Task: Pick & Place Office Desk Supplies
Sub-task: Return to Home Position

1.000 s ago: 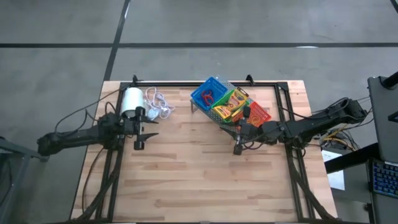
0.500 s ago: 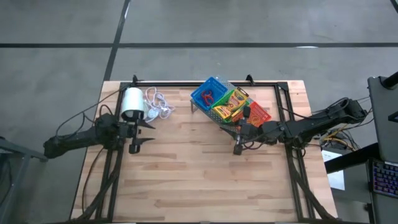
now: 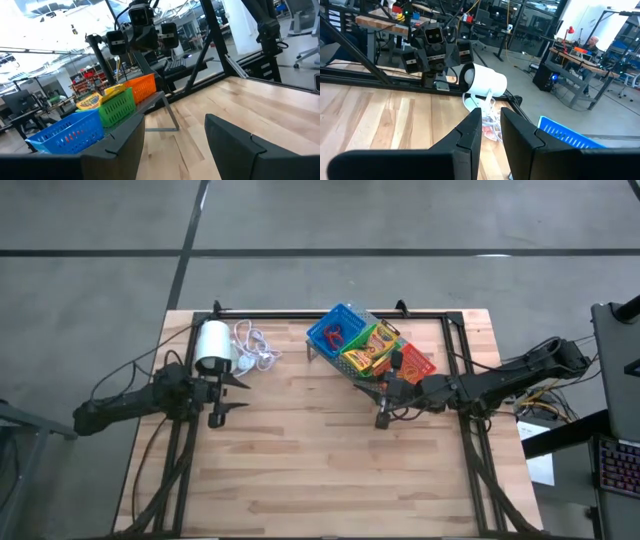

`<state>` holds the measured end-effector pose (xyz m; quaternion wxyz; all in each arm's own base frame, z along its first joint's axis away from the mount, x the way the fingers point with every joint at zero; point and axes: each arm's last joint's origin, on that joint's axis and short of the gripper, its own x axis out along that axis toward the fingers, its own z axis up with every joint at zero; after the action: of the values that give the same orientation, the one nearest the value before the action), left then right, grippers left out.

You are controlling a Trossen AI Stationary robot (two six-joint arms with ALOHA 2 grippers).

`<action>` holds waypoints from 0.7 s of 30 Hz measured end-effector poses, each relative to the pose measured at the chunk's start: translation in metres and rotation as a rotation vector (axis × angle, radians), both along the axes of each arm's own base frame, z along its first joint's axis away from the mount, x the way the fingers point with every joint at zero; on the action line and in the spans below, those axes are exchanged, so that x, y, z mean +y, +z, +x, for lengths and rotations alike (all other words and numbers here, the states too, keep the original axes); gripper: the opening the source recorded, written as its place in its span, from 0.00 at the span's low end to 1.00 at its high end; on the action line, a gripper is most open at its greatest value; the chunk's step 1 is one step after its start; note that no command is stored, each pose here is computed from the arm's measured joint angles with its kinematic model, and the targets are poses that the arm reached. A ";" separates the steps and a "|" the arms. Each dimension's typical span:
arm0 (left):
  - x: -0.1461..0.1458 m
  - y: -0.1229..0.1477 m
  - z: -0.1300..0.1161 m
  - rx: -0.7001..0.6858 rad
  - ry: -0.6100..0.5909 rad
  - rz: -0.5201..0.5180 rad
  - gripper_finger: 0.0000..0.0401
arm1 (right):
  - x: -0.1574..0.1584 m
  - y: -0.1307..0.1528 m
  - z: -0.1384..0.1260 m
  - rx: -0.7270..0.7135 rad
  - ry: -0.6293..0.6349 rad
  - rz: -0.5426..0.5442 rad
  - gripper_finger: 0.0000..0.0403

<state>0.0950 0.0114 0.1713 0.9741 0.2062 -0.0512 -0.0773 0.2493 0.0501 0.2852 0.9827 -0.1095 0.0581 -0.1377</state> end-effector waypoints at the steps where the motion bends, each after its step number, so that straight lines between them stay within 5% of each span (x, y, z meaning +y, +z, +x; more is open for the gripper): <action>1: 0.000 0.000 0.000 0.000 0.001 0.000 0.52 | 0.000 0.000 0.000 0.000 0.000 0.000 0.17; 21: 0.000 0.000 0.000 0.000 0.001 -0.001 0.52 | 0.000 0.000 0.000 0.002 0.001 -0.007 0.17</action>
<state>0.0950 0.0115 0.1711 0.9743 0.2057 -0.0510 -0.0766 0.2493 0.0500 0.2852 0.9823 -0.1130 0.0587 -0.1374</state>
